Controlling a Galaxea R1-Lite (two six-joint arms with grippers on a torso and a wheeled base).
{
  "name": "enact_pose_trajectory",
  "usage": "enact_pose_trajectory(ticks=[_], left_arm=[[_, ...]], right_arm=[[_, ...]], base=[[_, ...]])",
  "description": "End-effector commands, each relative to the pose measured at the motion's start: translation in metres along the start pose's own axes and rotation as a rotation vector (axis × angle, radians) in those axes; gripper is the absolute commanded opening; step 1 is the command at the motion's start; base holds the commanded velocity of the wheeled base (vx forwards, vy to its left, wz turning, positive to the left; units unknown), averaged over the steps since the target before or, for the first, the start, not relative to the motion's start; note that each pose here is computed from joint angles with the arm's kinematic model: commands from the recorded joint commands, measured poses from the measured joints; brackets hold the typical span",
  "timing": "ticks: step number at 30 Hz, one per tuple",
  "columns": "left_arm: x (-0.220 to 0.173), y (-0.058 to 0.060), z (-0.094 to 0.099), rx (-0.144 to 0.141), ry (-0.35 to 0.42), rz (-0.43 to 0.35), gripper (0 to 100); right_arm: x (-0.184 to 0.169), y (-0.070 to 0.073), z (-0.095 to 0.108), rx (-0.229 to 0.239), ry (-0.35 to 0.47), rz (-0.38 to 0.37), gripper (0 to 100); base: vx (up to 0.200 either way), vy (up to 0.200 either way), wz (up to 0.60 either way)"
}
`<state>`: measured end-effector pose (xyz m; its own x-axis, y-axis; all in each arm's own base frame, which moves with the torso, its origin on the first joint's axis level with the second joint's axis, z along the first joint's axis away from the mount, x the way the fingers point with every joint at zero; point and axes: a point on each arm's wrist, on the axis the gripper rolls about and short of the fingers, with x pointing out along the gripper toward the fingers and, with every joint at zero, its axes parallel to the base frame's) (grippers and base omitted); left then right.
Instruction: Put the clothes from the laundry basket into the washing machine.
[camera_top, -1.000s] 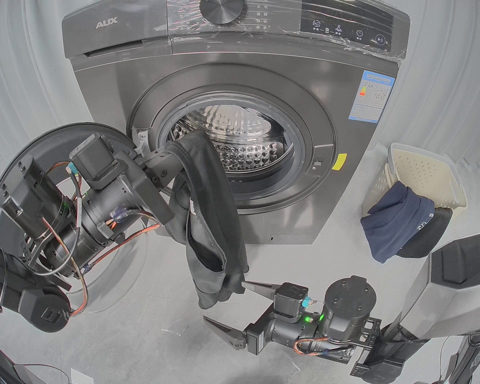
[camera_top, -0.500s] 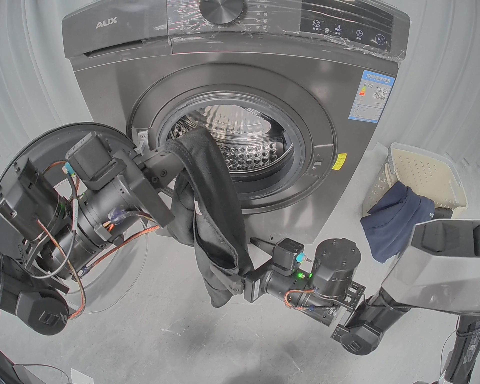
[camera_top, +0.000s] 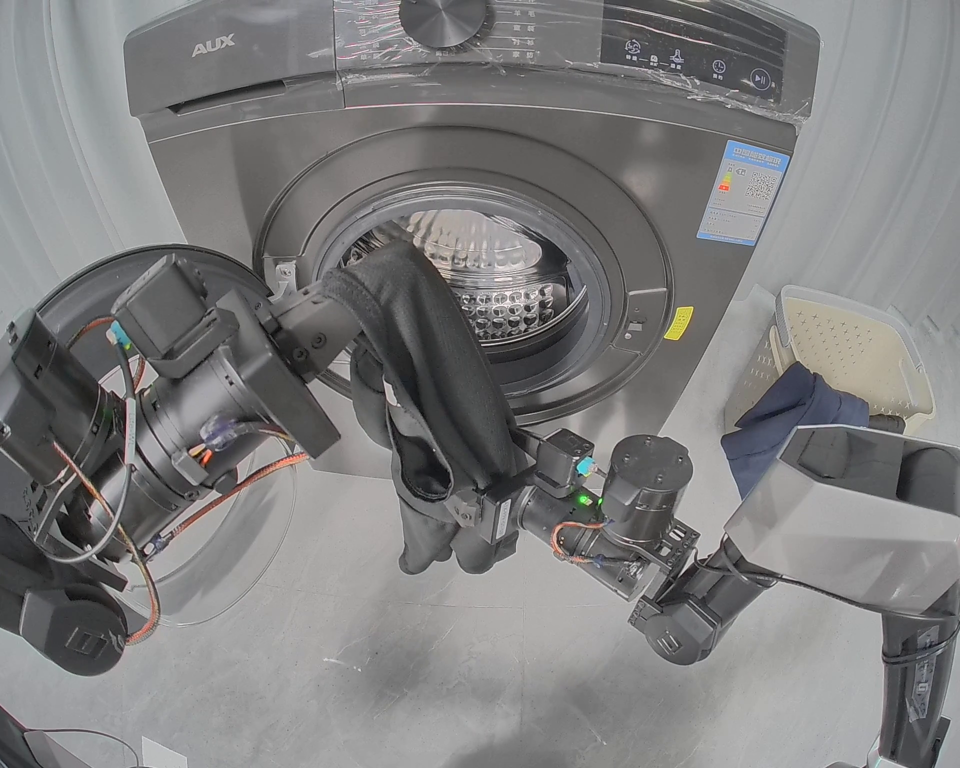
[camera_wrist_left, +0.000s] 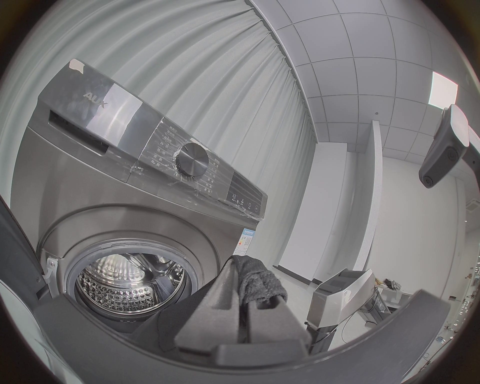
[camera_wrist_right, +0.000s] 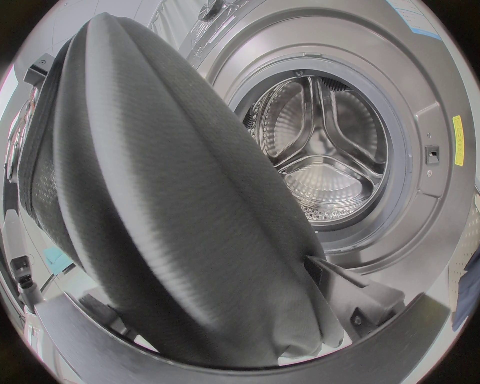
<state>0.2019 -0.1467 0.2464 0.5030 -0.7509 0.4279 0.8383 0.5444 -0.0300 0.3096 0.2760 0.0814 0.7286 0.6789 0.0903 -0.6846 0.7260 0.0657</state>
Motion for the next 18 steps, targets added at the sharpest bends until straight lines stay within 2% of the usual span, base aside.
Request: enact_pose_trajectory(ticks=[1,6,7,13,15,16,18], left_arm=[[-0.001,-0.002,0.005,0.004,-0.016,-0.005,0],[-0.001,0.0,0.006,0.005,-0.015,0.004,0],[-0.001,0.001,0.005,0.005,-0.014,0.007,0],[-0.001,0.006,0.001,0.001,0.004,0.038,0],[-0.003,0.015,0.0,0.011,0.016,0.07,0],[-0.003,0.015,0.0,0.011,0.016,0.07,0],[-0.005,0.025,-0.008,0.017,0.046,0.106,0]], right_arm=[[0.015,-0.004,-0.012,-0.005,-0.011,-0.005,100],[0.02,-0.002,-0.009,-0.003,-0.034,-0.007,100],[0.019,-0.002,-0.006,-0.003,-0.04,-0.006,0],[0.007,-0.006,0.007,-0.005,-0.044,-0.017,0],[-0.001,-0.011,0.012,-0.004,-0.039,-0.032,0],[-0.001,-0.011,0.012,-0.003,-0.039,-0.032,0],[-0.012,-0.018,0.022,0.001,-0.04,-0.058,0]], base=[[0.0,0.0,0.0],[0.0,0.0,0.0],[0.0,0.0,0.0],[0.0,0.0,0.0],[0.0,0.0,0.0],[0.0,0.0,0.0],[0.0,0.0,0.0]])
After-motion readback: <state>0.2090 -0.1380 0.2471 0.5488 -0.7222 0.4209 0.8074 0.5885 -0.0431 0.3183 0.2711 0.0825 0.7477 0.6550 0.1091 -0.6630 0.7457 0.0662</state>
